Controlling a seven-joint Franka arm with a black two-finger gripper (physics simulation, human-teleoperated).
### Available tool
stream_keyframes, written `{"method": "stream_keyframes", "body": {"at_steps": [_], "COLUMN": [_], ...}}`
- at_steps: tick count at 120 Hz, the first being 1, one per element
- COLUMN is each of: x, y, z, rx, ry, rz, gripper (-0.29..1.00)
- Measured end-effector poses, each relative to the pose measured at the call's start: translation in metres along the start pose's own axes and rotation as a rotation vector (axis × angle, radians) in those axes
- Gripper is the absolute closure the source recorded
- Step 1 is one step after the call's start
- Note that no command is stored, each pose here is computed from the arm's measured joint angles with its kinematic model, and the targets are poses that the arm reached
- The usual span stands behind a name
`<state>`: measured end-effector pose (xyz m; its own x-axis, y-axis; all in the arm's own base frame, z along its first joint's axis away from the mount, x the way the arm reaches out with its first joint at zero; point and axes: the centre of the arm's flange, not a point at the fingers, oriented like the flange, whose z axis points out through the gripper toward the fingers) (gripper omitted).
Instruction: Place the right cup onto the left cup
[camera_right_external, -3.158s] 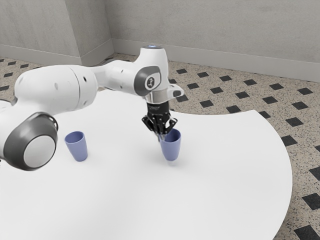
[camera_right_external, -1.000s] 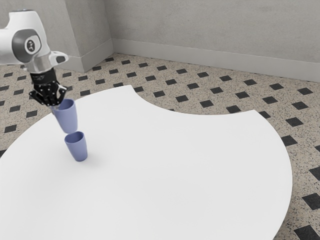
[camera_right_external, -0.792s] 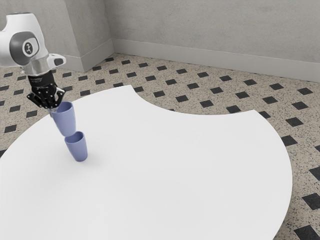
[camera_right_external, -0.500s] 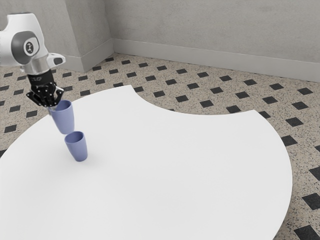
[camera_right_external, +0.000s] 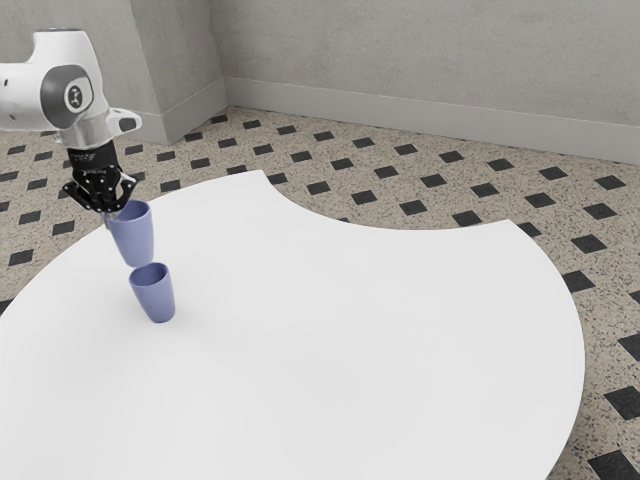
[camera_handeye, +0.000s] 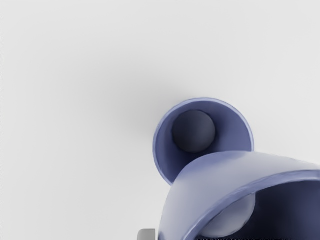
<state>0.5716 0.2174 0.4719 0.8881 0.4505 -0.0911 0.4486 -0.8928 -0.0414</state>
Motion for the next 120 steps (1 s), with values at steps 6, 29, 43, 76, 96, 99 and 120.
{"method": "stream_keyframes", "body": {"at_steps": [6,29,43,76,96,99,120], "x": [0.002,0.01,0.015,0.023,0.026,0.026,0.03], "y": [-0.002,-0.006,-0.004,0.0,0.006,0.007,0.005], "z": [0.001,0.004,0.008,0.019,0.023,0.024,0.032], "rx": [0.001,0.005,0.008,0.013,0.013,0.013,0.014], "ry": [-0.001,-0.002,-0.008,-0.024,-0.029,-0.029,-0.039], "rz": [-0.003,-0.01,-0.006,-0.001,0.009,0.009,0.006], "gripper": [0.79,0.79,0.79,0.79,0.79,0.79,0.79]}}
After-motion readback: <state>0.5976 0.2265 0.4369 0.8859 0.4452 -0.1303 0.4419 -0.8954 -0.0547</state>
